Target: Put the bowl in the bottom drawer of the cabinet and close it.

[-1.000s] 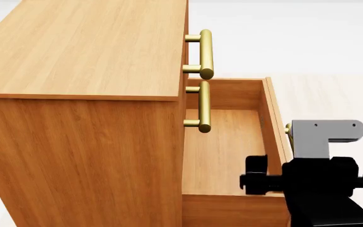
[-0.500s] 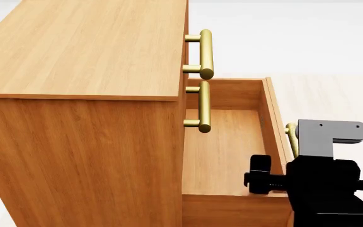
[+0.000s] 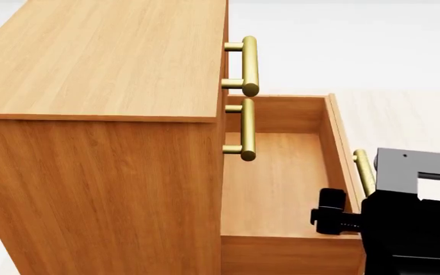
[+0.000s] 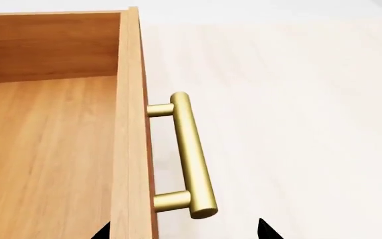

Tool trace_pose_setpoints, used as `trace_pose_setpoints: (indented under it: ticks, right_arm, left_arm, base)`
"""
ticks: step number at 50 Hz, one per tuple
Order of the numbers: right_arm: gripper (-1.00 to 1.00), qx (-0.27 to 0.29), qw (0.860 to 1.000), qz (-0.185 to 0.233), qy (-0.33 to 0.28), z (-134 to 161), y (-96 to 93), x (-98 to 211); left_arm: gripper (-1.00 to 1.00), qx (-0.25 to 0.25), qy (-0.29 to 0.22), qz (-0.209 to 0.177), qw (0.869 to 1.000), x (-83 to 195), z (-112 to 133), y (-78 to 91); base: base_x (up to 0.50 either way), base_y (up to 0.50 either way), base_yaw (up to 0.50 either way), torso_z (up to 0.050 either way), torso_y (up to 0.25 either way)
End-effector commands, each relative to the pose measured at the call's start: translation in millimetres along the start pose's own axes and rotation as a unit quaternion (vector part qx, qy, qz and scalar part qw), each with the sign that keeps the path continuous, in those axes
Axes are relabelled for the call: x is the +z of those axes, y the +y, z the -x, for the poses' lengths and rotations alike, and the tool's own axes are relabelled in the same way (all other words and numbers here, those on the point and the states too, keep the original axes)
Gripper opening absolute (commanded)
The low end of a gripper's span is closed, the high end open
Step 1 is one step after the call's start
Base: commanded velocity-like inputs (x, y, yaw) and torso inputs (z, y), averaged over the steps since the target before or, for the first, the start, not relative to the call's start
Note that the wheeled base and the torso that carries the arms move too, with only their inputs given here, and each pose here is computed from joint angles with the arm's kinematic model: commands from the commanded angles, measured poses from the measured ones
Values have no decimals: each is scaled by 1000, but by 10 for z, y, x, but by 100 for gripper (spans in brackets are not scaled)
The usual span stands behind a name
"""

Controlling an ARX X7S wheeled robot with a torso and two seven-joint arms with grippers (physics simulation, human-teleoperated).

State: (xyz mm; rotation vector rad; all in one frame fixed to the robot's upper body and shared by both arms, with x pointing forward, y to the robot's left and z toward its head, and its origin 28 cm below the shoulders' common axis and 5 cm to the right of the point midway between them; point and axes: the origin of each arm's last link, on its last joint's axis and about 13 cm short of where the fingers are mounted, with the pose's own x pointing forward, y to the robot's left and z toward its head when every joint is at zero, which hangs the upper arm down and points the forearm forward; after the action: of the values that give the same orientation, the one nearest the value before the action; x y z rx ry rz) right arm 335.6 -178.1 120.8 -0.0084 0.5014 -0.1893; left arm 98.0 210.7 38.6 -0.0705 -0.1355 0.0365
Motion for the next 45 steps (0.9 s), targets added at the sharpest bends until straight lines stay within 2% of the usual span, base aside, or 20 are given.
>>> trace_pose_setpoints:
  ticks: [1, 45]
  right_arm:
    - [100, -34, 999, 4, 3, -22, -82, -46]
    - [100, -77, 997, 4, -9, -58, -245, -19]
  left_arm:
    - [100, 0, 0, 1, 1000, -2, -1, 1]
    - [100, 1, 1, 2, 1000, 0, 2, 4]
  base:
    - [0, 0, 0, 0, 0]
    - [0, 0, 0, 0, 0]
